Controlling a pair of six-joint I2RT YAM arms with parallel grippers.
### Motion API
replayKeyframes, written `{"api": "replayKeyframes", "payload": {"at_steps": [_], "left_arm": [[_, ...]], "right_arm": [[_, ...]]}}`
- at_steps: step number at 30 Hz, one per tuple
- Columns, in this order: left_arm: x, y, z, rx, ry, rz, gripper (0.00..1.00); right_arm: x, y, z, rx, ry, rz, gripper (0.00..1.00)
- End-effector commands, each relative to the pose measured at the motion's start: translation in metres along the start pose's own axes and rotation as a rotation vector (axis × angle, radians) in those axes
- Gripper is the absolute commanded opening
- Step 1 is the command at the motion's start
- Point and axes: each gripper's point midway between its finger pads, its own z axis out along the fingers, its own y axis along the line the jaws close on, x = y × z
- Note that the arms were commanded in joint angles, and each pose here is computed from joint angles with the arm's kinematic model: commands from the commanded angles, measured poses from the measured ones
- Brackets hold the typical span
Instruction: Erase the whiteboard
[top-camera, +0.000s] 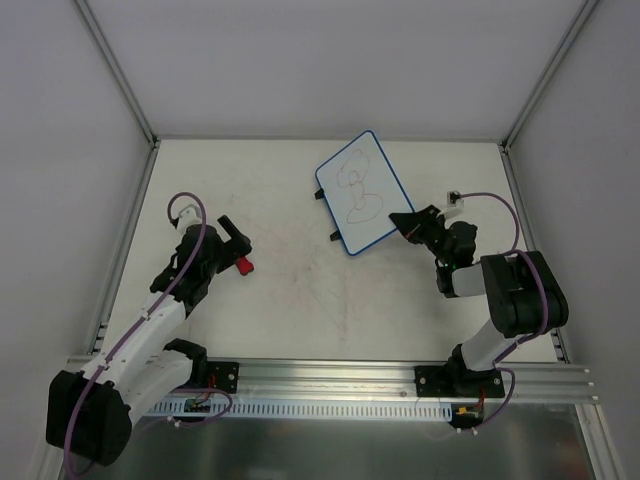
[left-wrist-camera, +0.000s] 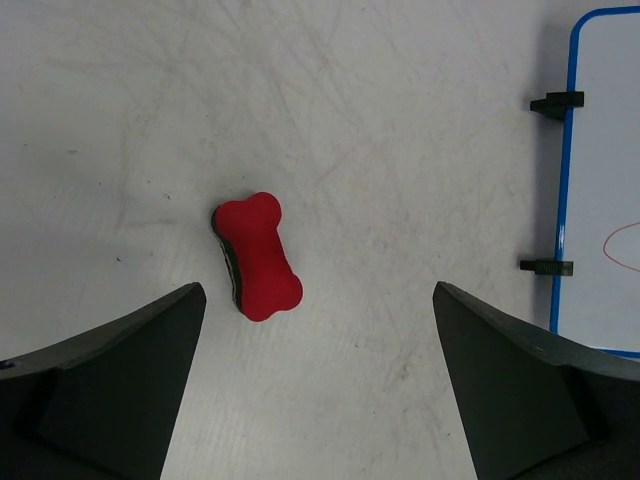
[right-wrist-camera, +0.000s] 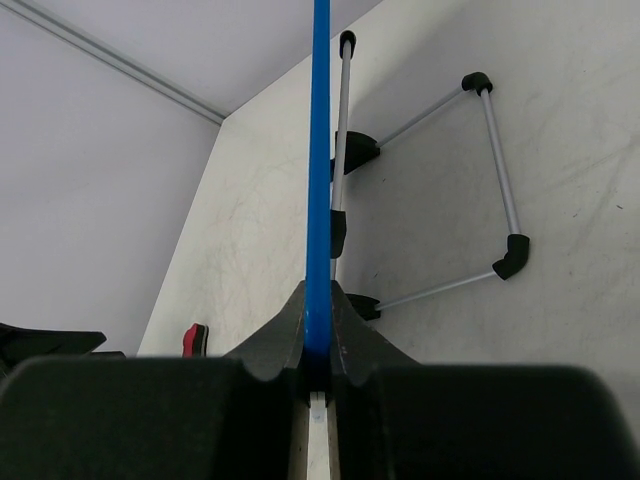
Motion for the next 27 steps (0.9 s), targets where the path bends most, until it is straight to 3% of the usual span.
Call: {"api": "replayKeyframes", "payload": {"at_steps": [1, 8, 27], "left_arm": [[-0.010, -0.003, -0.002, -0.036, -0.010, -0.009, 0.99], [-0.003, -0.005, 0.002, -0.066, 0.061, 0.005, 0.99], [0.023, -0.007, 0.016, -0.079, 0.200, 0.024, 0.99]], "right_arm": [[-0.016, 0.014, 0.005, -0.070, -0.025, -0.066, 0.00], [-0.008, 0.012, 0.011, -0.042, 0.081, -0.059, 0.00], [0.019, 0.029, 0.013, -0.180, 0.269, -0.039, 0.00]]}}
